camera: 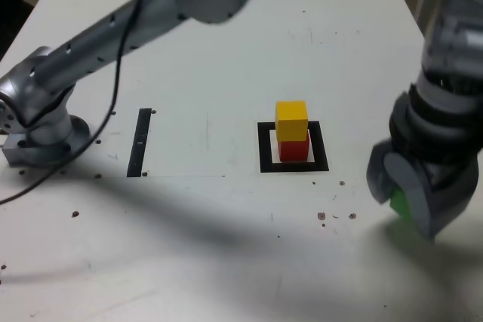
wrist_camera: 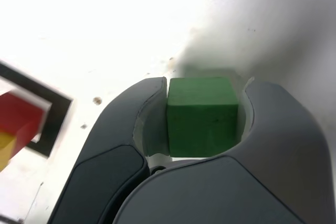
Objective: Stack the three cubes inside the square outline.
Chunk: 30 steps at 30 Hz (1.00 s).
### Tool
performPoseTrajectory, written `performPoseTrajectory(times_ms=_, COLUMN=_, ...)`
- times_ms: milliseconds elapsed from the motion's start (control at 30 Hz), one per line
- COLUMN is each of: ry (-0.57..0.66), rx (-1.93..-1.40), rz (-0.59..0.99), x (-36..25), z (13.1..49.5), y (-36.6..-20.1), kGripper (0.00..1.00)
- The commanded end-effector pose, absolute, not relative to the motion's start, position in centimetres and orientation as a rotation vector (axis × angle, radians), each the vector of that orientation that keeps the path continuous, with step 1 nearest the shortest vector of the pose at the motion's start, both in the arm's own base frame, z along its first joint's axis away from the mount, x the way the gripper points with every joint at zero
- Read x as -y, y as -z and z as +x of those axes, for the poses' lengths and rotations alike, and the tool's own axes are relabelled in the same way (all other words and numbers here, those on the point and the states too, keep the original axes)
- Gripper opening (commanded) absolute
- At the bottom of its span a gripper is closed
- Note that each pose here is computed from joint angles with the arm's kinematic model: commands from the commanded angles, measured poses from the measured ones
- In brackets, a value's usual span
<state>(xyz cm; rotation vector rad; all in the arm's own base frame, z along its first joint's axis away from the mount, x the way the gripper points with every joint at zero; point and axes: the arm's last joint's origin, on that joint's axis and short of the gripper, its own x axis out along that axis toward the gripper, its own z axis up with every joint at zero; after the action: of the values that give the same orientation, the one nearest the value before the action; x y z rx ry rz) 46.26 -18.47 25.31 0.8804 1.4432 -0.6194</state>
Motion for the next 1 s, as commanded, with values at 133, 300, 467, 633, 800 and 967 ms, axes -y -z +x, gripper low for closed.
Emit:
performPoseTrajectory(times_ms=133, ry=0.565, rx=-1.449, rz=0.856, x=17.3, z=44.2, y=-28.5, kGripper=0.36)
performPoseTrajectory(times_ms=300, ry=0.498, rx=-1.474, rz=0.789, x=15.4, z=42.7, y=-30.4, kGripper=0.35)
performPoseTrajectory(times_ms=467, ry=0.425, rx=-1.492, rz=0.717, x=13.0, z=41.0, y=-32.5, kGripper=0.35)
performPoseTrajectory(times_ms=633, ry=0.348, rx=-1.51, rz=0.641, x=10.2, z=39.3, y=-34.2, kGripper=0.35)
performPoseTrajectory(times_ms=800, ry=0.279, rx=-1.536, rz=0.566, x=7.9, z=38.1, y=-35.0, kGripper=0.35)
performPoseTrajectory(times_ms=967, ry=0.222, rx=-1.559, rz=0.486, x=6.1, z=37.2, y=-35.5, kGripper=0.35)
